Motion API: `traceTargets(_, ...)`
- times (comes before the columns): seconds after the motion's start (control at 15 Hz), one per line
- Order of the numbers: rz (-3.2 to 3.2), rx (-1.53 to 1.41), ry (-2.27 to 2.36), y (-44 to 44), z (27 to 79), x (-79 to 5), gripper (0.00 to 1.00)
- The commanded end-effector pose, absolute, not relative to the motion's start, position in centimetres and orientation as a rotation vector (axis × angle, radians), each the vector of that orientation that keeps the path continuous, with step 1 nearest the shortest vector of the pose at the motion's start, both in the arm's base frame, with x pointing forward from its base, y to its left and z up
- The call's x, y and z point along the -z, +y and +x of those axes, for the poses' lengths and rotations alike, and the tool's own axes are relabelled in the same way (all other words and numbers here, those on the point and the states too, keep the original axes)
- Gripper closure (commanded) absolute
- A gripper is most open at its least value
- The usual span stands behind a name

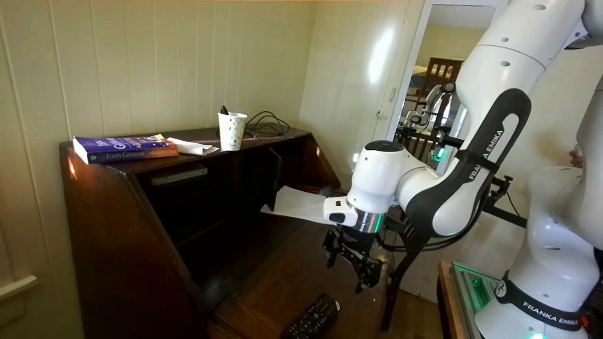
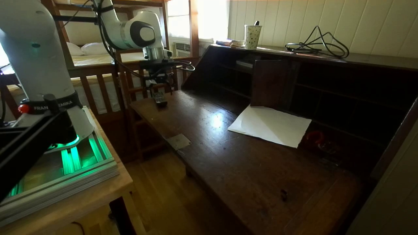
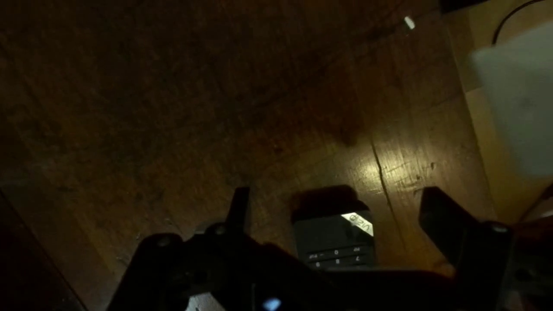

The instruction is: Put the remote inside the topmost shelf on the left

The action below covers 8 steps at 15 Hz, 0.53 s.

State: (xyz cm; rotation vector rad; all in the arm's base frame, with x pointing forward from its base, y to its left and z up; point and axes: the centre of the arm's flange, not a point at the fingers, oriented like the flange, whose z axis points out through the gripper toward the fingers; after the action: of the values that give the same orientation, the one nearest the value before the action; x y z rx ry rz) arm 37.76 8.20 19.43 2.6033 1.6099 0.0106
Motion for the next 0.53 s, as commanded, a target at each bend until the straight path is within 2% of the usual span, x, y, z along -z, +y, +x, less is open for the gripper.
traceTargets(0.0, 2.604, -0.005, 1.61, 8.2, 37.7, -19.4, 0.0)
traceTargets(0.47, 2.62, -0.042, 1.562, 8.9, 39.0, -18.7, 0.0)
